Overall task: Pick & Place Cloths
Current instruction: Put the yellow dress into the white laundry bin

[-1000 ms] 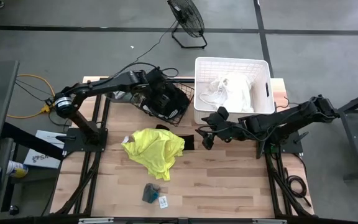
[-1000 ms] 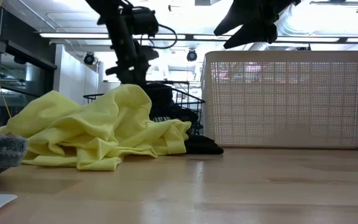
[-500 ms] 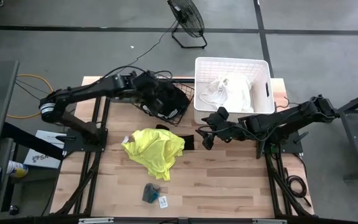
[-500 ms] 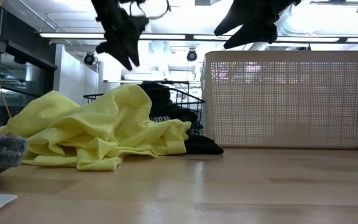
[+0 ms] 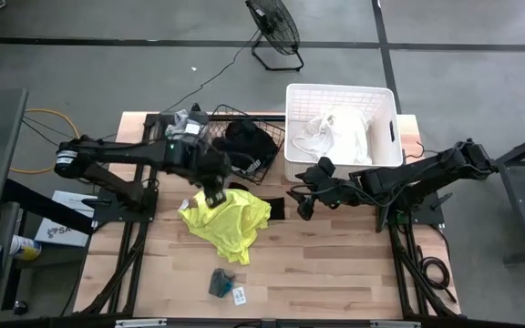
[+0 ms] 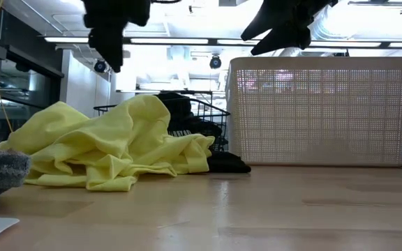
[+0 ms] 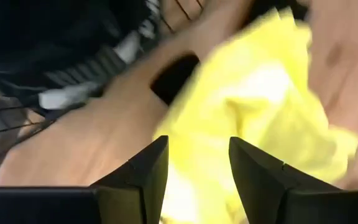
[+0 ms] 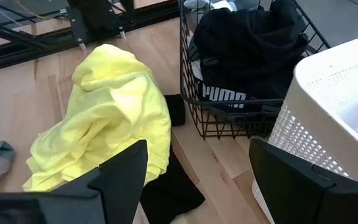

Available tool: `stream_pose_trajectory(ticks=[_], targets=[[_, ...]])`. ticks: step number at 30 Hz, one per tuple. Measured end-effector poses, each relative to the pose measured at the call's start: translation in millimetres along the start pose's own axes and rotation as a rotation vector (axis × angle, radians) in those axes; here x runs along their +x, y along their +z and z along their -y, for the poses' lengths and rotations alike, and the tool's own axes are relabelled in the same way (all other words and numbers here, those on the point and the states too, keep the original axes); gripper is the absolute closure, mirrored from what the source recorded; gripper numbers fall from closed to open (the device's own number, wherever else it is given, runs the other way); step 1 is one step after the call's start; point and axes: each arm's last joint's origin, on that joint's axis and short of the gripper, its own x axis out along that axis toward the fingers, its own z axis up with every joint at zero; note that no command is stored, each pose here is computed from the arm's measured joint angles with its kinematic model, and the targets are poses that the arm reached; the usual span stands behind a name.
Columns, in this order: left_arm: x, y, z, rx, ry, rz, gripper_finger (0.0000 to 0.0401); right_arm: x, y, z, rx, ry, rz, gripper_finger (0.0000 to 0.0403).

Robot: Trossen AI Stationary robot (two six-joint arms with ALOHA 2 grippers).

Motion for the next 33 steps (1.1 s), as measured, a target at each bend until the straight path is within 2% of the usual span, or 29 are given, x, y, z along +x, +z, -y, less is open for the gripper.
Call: stream_pose_trajectory(ticks=[4, 10, 16, 20, 23, 27, 33], targets=[[2.2, -15.6, 14.7, 0.133, -0.006, -0.054, 0.0237, 0.0, -0.1, -0.3, -0.014, 0.009, -0.004, 0.0128], [12.6, -36.0, 30.6, 0.249, -0.009, -0.122, 0.0237, 0.0, -0.4, -0.7, -0.030, 0.026, -0.013, 0.0128], [20.7, -49.5, 39.3, 0.303, -0.005, -0.131, 0.0237, 0.0, -0.4, -0.8, -0.048, 0.027, -0.012, 0.0128], [30.2, -53.5, 38.3, 0.279, 0.026, -0.116, 0.0231, 0.0, -0.4, -0.8, -0.065, 0.027, -0.012, 0.0128], [38.9, -59.0, 35.9, 0.284, 0.045, -0.141, 0.0205, 0.0, -0.4, -0.7, -0.068, 0.027, -0.012, 0.0128], [54.1, -67.8, 33.2, 0.324, 0.056, -0.171, 0.0151, 0.0, -0.4, -0.7, -0.074, 0.027, -0.012, 0.0128], [74.2, -77.2, 31.4, 0.377, 0.042, -0.143, 0.0083, 0.0, -0.7, -0.6, -0.076, 0.025, -0.015, 0.0128]])
